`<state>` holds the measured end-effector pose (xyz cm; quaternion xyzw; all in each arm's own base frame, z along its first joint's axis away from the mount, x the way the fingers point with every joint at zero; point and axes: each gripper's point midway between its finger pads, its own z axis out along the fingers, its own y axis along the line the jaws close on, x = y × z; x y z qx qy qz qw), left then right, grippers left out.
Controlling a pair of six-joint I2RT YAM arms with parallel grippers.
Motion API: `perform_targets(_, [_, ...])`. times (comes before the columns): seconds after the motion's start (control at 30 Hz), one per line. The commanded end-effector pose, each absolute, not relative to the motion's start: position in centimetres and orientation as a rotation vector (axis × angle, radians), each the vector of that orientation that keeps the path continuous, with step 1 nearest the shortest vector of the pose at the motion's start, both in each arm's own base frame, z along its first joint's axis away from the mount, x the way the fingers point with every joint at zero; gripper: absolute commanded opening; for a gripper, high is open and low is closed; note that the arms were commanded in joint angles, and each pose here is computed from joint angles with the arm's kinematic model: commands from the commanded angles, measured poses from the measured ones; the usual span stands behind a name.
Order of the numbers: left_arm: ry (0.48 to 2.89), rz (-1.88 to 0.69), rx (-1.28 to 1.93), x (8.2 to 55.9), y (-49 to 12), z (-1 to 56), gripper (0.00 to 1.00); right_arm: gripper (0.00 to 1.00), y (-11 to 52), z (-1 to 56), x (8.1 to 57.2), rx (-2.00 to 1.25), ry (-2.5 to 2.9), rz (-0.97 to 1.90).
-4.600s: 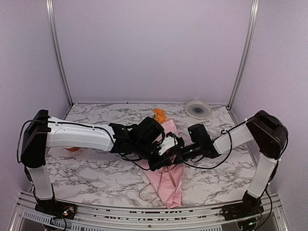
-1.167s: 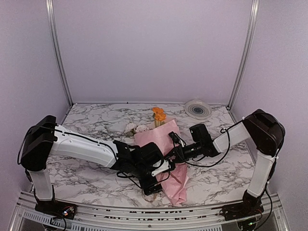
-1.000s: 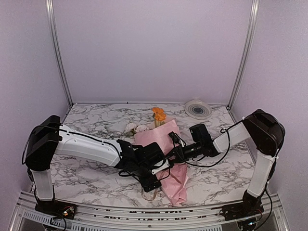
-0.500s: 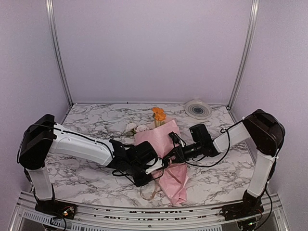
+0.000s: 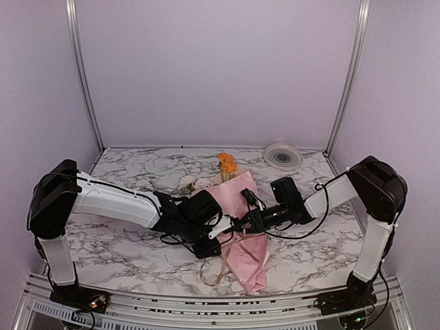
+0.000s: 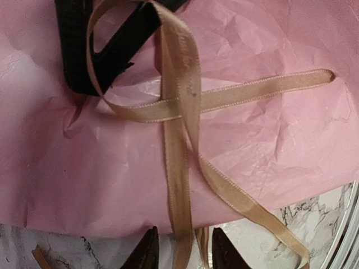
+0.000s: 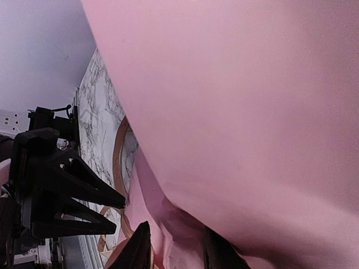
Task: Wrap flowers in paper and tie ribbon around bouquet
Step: Cross the ribbon over the folded bouquet.
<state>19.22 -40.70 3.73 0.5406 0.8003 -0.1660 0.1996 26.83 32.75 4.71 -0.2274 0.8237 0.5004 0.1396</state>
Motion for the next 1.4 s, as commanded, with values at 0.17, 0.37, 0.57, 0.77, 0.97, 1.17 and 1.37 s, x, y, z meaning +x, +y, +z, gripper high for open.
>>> perform_targets(0.17, [2.334, -0.538, 1.623, 16.6, -40.2, 2.5, 0.22, 0.31, 31.9, 3.8, 26.6, -0.624, 2.447, 1.41])
perform_targets(0.37, [2.351, -0.381, 1.591, 18.3, -39.4, 1.6, 0.2, 0.31, 32.0, 4.0, 26.6, -0.63, 2.444, 1.414])
perform_targets(0.57, [2.342, -0.331, 1.58, 19.0, -39.2, 1.9, 0.14, 0.31, 32.0, 4.0, 26.5, -0.631, 2.446, 1.414])
perform_targets(0.77, [2.267, -0.239, 1.505, 21.0, -39.2, 3.2, 0.21, 0.3, 32.0, 3.9, 26.4, -0.631, 2.452, 1.416])
perform_targets(0.97, [2.26, -0.298, 1.563, 20.1, -39.7, 2.8, 0.0, 0.29, 31.9, 3.9, 26.3, -0.633, 2.458, 1.41])
perform_targets(1.17, [2.192, -0.439, 1.6, 18.1, -40.7, 5.1, 0.0, 0.29, 31.9, 3.7, 26.6, -0.621, 2.465, 1.403])
perform_targets(1.37, [2.061, -0.523, 1.683, 15.2, -42.2, 8.1, 0.0, 0.28, 31.9, 3.5, 26.6, -0.615, 2.472, 1.401])
